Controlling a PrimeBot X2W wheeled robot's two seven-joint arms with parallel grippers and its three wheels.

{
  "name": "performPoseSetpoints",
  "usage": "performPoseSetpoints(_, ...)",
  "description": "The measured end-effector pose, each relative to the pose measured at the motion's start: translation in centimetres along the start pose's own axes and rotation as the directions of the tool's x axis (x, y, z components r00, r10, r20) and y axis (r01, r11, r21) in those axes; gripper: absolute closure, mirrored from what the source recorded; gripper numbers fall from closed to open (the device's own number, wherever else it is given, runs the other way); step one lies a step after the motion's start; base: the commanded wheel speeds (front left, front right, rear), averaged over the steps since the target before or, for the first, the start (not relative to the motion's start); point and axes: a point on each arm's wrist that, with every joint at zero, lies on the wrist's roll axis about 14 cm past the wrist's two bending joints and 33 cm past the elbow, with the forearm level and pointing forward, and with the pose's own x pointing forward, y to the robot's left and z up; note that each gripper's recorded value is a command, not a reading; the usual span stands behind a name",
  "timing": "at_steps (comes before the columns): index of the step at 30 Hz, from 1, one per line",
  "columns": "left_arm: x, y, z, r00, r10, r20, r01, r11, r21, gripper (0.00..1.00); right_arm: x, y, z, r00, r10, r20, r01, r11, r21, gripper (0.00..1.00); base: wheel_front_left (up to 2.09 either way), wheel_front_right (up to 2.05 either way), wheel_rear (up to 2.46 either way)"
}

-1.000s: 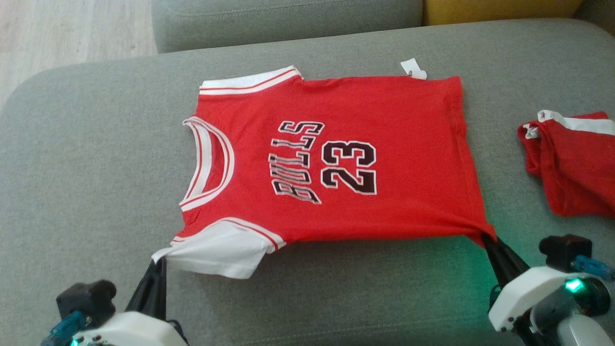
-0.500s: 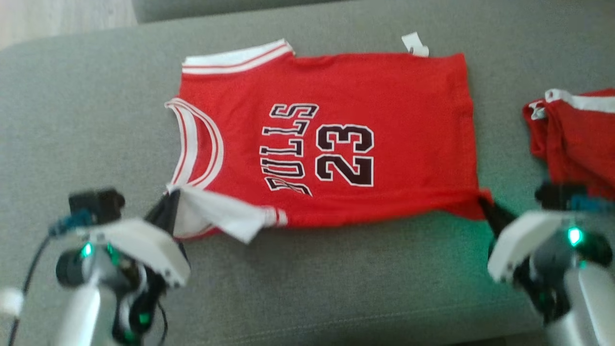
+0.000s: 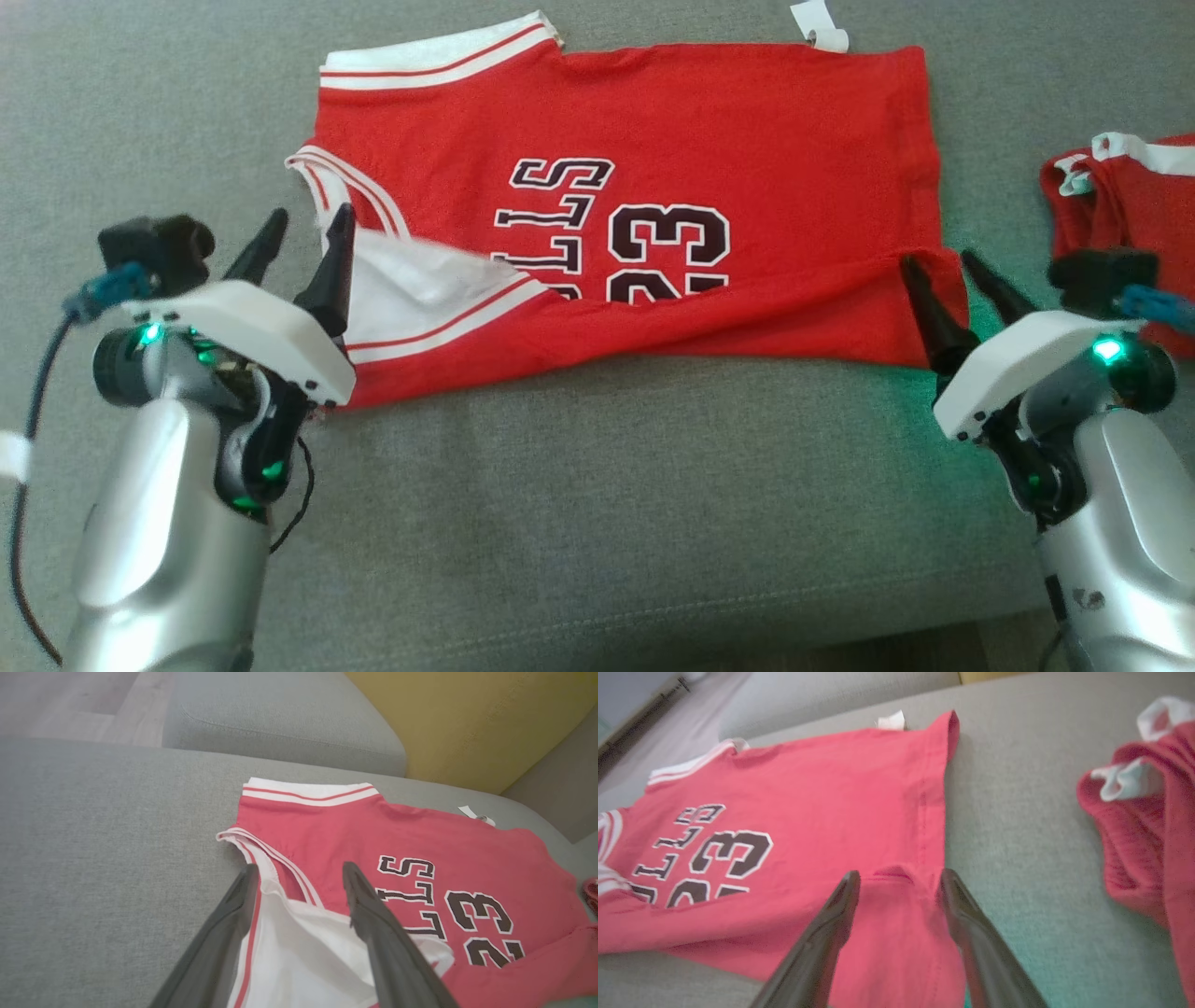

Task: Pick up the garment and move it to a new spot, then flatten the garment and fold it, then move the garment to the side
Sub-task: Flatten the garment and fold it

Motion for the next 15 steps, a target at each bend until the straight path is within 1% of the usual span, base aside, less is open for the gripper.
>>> performPoseSetpoints(3, 0.2, 0.2, 0.5, 0.997, 0.012, 0.078, -0.014, 1.000, 0.026, 0.00, 0.0, 0.1, 1.5, 0.993, 0.003, 0.115, -0.003, 1.000, -0.007, 0.00, 0.00, 0.00, 0.00)
performPoseSetpoints(6, -0.1, 0.4, 2.0, 0.979, 0.040, 0.198, -0.055, 0.996, 0.070, 0.00, -0.3, 0.4, 3.0, 0.974, 0.009, 0.227, -0.002, 0.999, -0.032, 0.00, 0.00, 0.00, 0.00)
performPoseSetpoints(8, -0.7, 0.6, 2.8, 0.961, 0.058, 0.270, -0.089, 0.990, 0.106, 0.00, -0.8, 0.8, 4.3, 0.951, 0.024, 0.307, -0.004, 0.998, -0.064, 0.00, 0.00, 0.00, 0.00)
performPoseSetpoints(9, -1.6, 0.8, 2.8, 0.945, 0.078, 0.318, -0.126, 0.983, 0.131, 0.00, -1.5, 1.3, 5.0, 0.928, 0.036, 0.372, -0.003, 0.996, -0.090, 0.00, 0.00, 0.00, 0.00)
performPoseSetpoints(13, -3.8, 1.0, 1.8, 0.931, 0.109, 0.350, -0.175, 0.971, 0.165, 0.00, -3.2, 1.7, 4.6, 0.904, 0.042, 0.426, 0.003, 0.995, -0.104, 0.00, 0.00, 0.00, 0.00)
performPoseSetpoints(15, -4.8, 0.8, 1.3, 0.927, 0.115, 0.357, -0.185, 0.968, 0.171, 0.00, -4.0, 2.0, 4.1, 0.901, 0.039, 0.432, 0.003, 0.995, -0.098, 0.00, 0.00, 0.00, 0.00)
